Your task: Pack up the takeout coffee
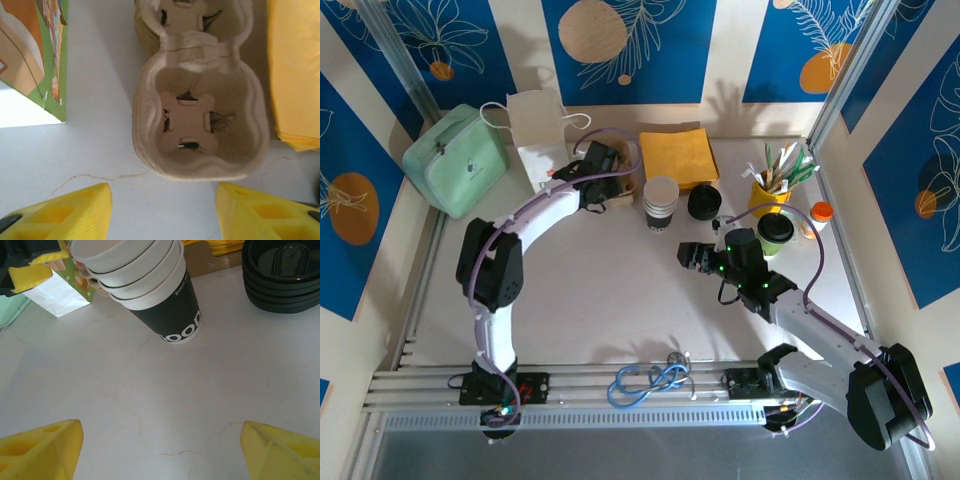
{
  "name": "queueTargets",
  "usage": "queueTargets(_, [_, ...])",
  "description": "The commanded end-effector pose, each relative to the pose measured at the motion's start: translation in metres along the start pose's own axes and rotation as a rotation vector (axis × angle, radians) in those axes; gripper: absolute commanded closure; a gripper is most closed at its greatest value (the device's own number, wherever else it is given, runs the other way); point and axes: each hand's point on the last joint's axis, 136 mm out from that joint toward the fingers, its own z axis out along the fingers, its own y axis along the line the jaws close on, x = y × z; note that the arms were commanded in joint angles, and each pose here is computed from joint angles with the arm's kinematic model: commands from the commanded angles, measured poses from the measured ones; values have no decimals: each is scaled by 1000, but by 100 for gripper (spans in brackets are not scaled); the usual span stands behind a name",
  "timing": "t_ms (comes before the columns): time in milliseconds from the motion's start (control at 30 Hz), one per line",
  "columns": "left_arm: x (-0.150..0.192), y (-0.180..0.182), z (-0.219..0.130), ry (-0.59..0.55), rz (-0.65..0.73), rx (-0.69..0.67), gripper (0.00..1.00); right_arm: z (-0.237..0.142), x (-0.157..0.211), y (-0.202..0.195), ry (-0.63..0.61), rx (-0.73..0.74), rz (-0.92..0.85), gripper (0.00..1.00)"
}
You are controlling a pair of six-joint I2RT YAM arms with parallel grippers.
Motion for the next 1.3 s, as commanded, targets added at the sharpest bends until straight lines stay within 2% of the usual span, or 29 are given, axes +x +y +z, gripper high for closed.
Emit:
queueTargets(0, [-5,5,10,9,-2,-35,46,0,-10,2,-30,-4,12,18])
queueTargets(367, [-6,3,34,24,-61,-3,46,4,-10,-3,-8,6,34,18])
queueTargets(733, [-7,1,40,9,-94,32,55,4,-10,-5,-2,16,36,18])
queueTargets(967, [-5,5,44,12,-104,20,51,8,-8,-4,17,14,40,18])
queueTargets(1267, [1,9,51,23,-115,2,52,10,-7,-6,25,25,34,18])
